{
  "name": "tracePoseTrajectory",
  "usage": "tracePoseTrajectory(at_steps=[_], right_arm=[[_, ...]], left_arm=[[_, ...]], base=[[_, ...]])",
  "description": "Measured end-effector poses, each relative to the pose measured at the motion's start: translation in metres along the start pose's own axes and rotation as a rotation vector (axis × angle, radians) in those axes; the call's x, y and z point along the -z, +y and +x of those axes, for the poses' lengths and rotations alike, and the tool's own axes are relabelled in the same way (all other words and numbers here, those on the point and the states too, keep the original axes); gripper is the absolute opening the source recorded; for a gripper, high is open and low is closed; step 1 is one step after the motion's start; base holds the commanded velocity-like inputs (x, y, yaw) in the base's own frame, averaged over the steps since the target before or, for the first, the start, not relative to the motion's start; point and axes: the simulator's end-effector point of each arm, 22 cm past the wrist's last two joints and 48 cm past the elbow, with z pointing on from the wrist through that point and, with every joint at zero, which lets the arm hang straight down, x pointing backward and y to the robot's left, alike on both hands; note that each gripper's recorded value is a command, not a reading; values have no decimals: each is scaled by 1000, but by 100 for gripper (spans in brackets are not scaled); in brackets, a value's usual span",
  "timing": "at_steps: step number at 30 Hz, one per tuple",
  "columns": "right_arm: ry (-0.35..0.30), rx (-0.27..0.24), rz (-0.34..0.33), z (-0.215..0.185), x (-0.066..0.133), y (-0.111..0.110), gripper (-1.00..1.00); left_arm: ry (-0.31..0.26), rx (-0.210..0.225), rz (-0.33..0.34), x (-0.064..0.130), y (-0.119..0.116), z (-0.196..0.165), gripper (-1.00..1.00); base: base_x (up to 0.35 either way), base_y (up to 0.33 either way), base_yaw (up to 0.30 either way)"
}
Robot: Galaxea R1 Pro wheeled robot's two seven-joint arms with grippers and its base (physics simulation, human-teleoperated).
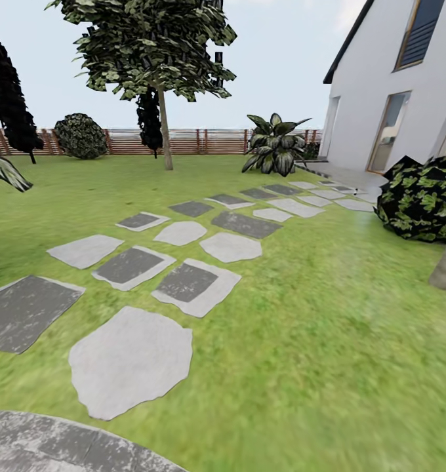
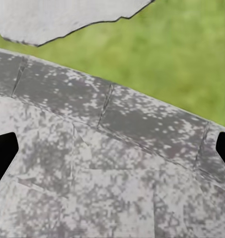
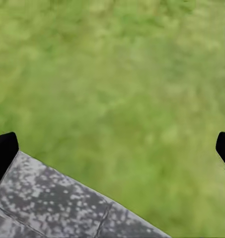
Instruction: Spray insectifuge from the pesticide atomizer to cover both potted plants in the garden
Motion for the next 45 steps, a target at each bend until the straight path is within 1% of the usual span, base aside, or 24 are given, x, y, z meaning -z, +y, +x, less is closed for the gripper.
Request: tracePoseTrajectory(at_steps=[28,45], right_arm=[[1,0,0,0,0,0,100],[2,0,0,1,0,0,100]], left_arm=[[-1,0,0,0,0,0,100],[-1,0,0,0,0,0,100]], base=[[338,1,0],[338,74,0]])
